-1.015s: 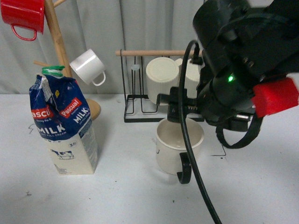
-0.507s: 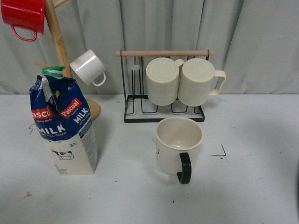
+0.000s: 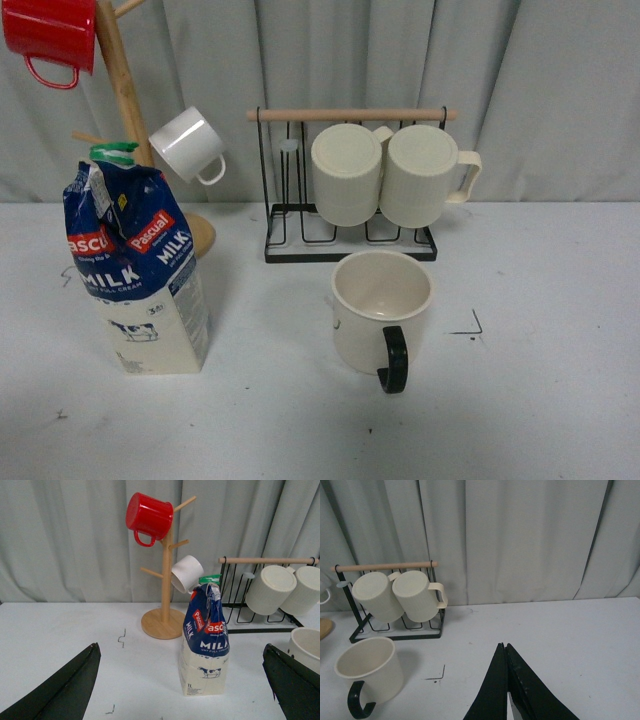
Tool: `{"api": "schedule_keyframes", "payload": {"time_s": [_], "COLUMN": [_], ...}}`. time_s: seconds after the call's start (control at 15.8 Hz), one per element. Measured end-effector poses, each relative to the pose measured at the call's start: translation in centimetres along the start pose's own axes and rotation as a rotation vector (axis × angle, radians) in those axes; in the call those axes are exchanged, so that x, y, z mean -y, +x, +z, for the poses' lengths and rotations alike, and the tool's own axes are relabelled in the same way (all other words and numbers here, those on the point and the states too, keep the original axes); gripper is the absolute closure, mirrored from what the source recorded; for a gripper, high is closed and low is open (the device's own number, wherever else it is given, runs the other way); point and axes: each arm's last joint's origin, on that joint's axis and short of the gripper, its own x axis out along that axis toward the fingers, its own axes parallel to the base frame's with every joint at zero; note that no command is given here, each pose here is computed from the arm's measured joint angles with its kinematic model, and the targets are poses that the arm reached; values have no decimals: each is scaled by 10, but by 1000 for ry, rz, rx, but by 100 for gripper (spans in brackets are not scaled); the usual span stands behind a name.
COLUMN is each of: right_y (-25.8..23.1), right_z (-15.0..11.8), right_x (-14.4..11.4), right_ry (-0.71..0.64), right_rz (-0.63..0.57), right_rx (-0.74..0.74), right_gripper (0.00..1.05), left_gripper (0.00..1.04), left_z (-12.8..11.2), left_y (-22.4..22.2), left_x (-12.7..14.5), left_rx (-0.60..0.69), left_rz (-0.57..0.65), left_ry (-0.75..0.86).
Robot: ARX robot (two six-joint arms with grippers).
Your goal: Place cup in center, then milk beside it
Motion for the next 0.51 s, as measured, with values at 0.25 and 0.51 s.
{"api": "schedule_keyframes", "payload": {"time_s": [0.25, 0.51], "right_y": [-9, -15], "right_z": [1, 1], "right_x": [0, 0], "right_ry": [0, 0], "right_rz": [0, 0], "right_rx": [2, 2], "right_gripper": [103, 103], "left_gripper": [7, 7], "left_z": [0, 0], "left_y": [0, 0], "left_x": [0, 0], "left_rx": [0, 0], "left_rz": [0, 0], "left_ry": [0, 0]}}
